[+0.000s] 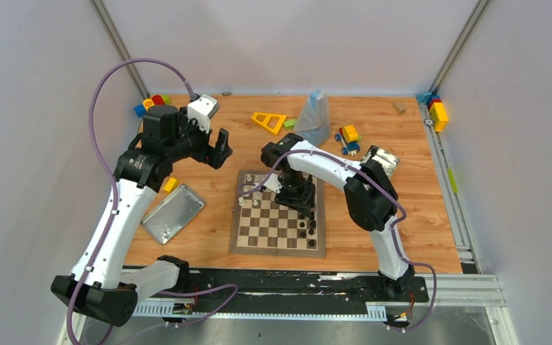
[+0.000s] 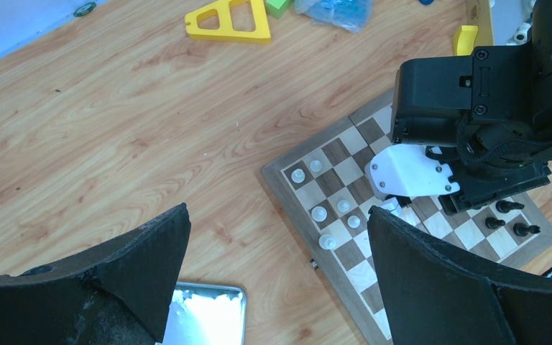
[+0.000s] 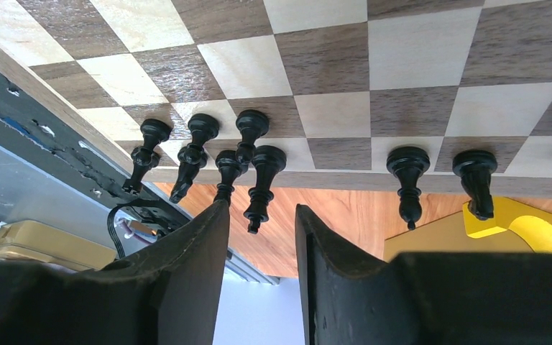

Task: Set up the chess pieces on the board
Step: Place the chess piece on the chessboard, then move the chess piece to the chessboard.

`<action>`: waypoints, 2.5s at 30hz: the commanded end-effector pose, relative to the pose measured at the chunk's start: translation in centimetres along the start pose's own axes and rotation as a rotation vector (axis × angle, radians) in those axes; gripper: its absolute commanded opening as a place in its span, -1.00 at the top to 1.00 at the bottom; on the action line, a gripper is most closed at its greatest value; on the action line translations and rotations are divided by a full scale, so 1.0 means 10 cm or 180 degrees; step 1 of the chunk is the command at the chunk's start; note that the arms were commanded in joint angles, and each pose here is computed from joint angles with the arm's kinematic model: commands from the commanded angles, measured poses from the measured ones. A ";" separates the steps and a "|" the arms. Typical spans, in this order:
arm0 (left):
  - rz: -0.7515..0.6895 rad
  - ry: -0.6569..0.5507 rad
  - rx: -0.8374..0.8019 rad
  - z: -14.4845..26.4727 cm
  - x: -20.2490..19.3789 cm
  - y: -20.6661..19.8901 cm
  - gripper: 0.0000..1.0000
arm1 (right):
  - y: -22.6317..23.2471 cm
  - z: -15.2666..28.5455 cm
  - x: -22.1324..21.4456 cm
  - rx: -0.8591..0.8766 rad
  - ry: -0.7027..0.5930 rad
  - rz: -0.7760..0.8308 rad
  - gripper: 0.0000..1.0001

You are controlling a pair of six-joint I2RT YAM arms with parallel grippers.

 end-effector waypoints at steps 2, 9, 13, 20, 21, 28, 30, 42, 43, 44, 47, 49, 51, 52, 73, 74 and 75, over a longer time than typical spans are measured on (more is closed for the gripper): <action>-0.0083 -0.0117 0.0032 0.04 0.06 0.03 -1.00 | 0.02 0.14 -0.04 -0.0004 -0.0212 -0.0035 0.23; -0.0076 -0.0103 0.0035 0.03 0.05 0.03 -1.00 | 0.00 0.10 -0.06 -0.0013 -0.0155 -0.0054 0.29; -0.0075 -0.0101 0.0029 0.02 0.05 0.03 -1.00 | -0.02 0.08 -0.06 -0.0013 -0.0149 -0.0071 0.30; -0.0075 -0.0096 0.0035 0.03 0.05 0.03 -1.00 | -0.03 0.06 -0.06 0.0011 -0.0128 -0.0075 0.50; -0.0075 -0.0098 0.0042 0.03 0.05 0.03 -1.00 | -0.04 0.06 -0.06 0.0012 -0.0124 -0.0080 0.55; -0.0073 -0.0096 0.0046 0.03 0.05 0.04 -1.00 | -0.10 0.12 -0.06 -0.0079 -0.0169 -0.0122 0.77; -0.0073 -0.0099 0.0047 0.03 0.05 0.04 -1.00 | -0.13 0.14 -0.05 -0.0093 -0.0182 -0.0141 0.79; -0.0079 -0.0097 0.0056 0.04 0.05 0.04 -1.00 | -0.23 0.16 0.02 -0.0148 -0.0221 -0.0152 0.80; -0.0079 -0.0101 0.0055 0.04 0.05 0.04 -1.00 | -0.24 0.16 0.02 -0.0152 -0.0219 -0.0156 0.79; -0.0082 -0.0101 0.0055 0.04 0.05 0.04 -1.00 | -0.25 0.16 0.03 -0.0148 -0.0221 -0.0153 0.79; -0.0074 -0.0092 0.0053 0.04 0.04 0.04 -1.00 | -0.25 0.16 0.04 -0.0135 -0.0236 -0.0152 0.78; -0.0077 -0.0094 0.0056 0.04 0.04 0.04 -1.00 | -0.25 0.14 0.05 -0.0120 -0.0221 -0.0150 0.78; -0.0076 -0.0099 0.0054 0.05 0.04 0.04 -1.00 | -0.25 0.13 0.06 -0.0109 -0.0209 -0.0148 0.77; -0.0075 -0.0098 0.0053 0.05 0.04 0.04 -1.00 | -0.26 0.12 0.06 -0.0108 -0.0207 -0.0143 0.77; -0.0071 -0.0094 0.0054 0.05 0.04 0.04 -1.00 | -0.29 0.08 0.09 -0.0104 -0.0203 -0.0131 0.65; -0.0071 -0.0094 0.0055 0.05 0.04 0.04 -1.00 | -0.30 0.08 0.09 -0.0108 -0.0202 -0.0132 0.63; -0.0074 -0.0096 0.0056 0.05 0.04 0.04 -1.00 | -0.30 0.08 0.09 -0.0105 -0.0200 -0.0134 0.61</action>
Point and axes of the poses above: each gripper's point midway between its finger pads, its own z axis back along the fingers, its own y axis along the line the jaws close on, x = y × z, the point moved 6 cm from there along z, back along the fingers, and after that the axes turned 12 degrees about -z, right-handed, at the moved point
